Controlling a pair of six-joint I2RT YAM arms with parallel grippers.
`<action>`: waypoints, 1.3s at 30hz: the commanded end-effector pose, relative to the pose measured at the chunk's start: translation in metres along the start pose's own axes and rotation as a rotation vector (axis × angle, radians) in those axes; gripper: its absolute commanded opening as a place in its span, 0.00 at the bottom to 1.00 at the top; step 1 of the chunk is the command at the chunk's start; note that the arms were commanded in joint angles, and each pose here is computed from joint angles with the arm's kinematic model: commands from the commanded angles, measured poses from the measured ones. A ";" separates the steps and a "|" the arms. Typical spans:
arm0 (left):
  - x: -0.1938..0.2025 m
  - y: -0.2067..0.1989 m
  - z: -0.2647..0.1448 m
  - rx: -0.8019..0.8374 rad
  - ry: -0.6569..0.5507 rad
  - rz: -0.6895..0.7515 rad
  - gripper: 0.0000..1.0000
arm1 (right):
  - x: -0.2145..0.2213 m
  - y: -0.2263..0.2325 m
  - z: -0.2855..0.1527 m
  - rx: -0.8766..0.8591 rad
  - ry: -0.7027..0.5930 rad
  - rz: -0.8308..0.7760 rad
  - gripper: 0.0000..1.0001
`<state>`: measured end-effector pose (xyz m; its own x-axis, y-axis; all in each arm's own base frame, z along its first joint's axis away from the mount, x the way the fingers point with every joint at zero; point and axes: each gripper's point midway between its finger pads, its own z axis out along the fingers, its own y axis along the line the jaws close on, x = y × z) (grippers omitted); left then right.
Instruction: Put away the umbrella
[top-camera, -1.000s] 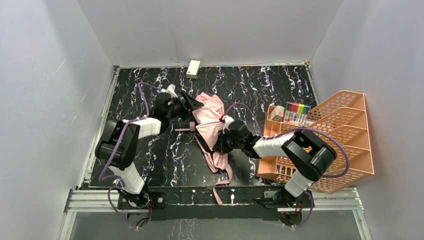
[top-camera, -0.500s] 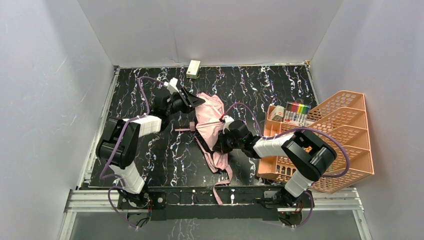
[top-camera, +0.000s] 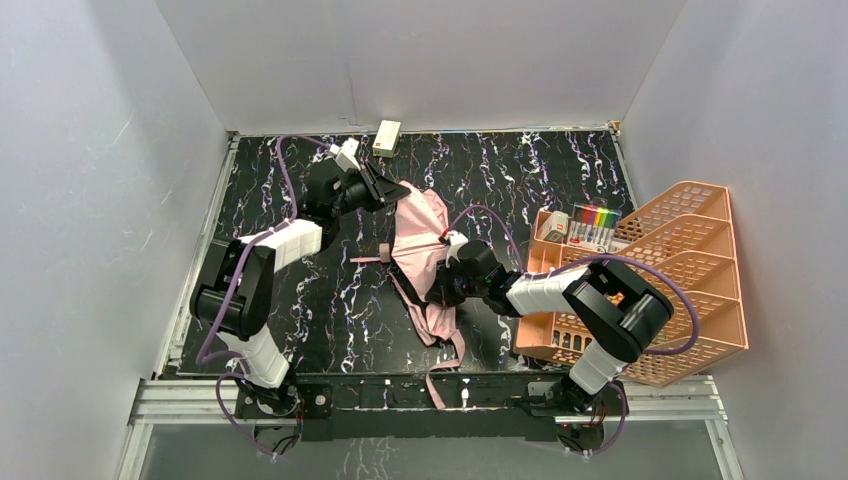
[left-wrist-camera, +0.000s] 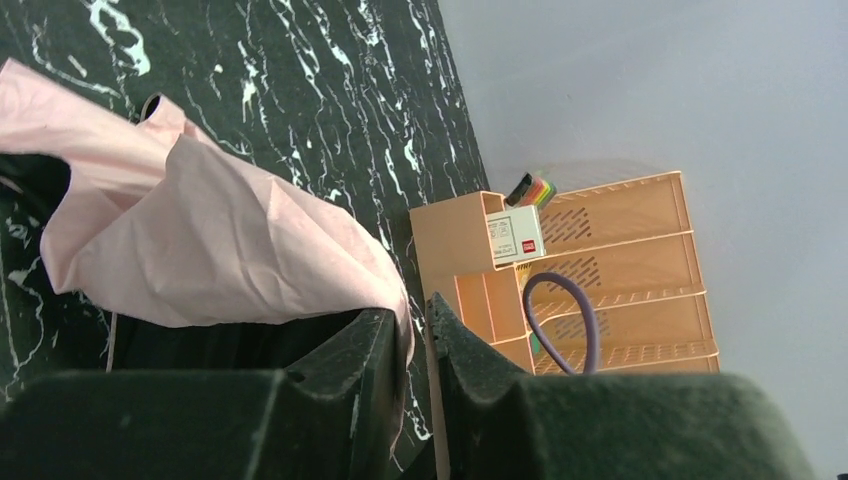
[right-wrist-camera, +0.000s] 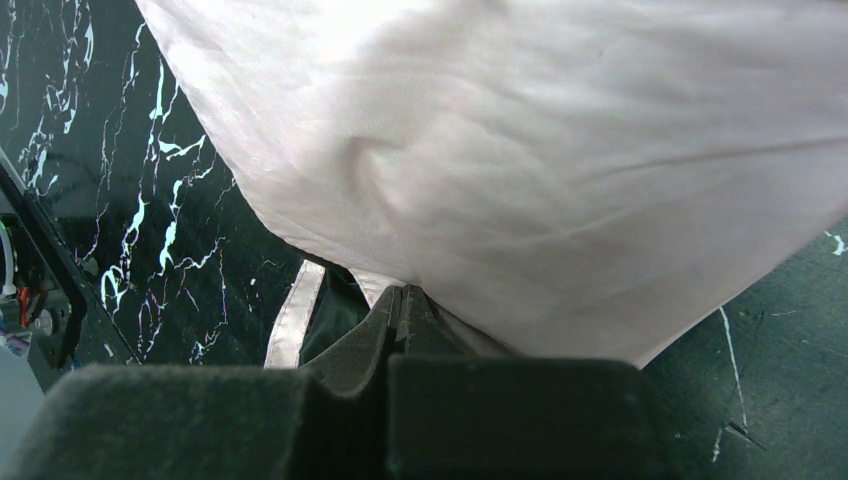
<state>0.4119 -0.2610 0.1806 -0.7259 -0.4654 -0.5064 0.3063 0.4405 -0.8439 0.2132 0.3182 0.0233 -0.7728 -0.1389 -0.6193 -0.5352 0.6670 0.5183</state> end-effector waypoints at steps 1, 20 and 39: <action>-0.023 -0.036 -0.004 0.076 -0.014 0.100 0.12 | 0.047 -0.027 -0.008 0.096 0.152 0.041 0.00; -0.049 -0.113 -0.023 0.140 -0.002 0.243 0.00 | 0.052 -0.033 -0.004 0.130 0.148 0.127 0.00; 0.078 -0.140 -0.078 0.113 0.011 0.220 0.00 | 0.019 -0.004 -0.003 0.002 0.010 0.181 0.00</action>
<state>0.2858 -0.3017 0.2715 -0.6795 -0.2755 -0.6800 0.5275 0.4607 -0.7138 0.2143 0.3255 0.0229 -0.8436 -0.0066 -0.5370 -0.4046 0.6652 0.6275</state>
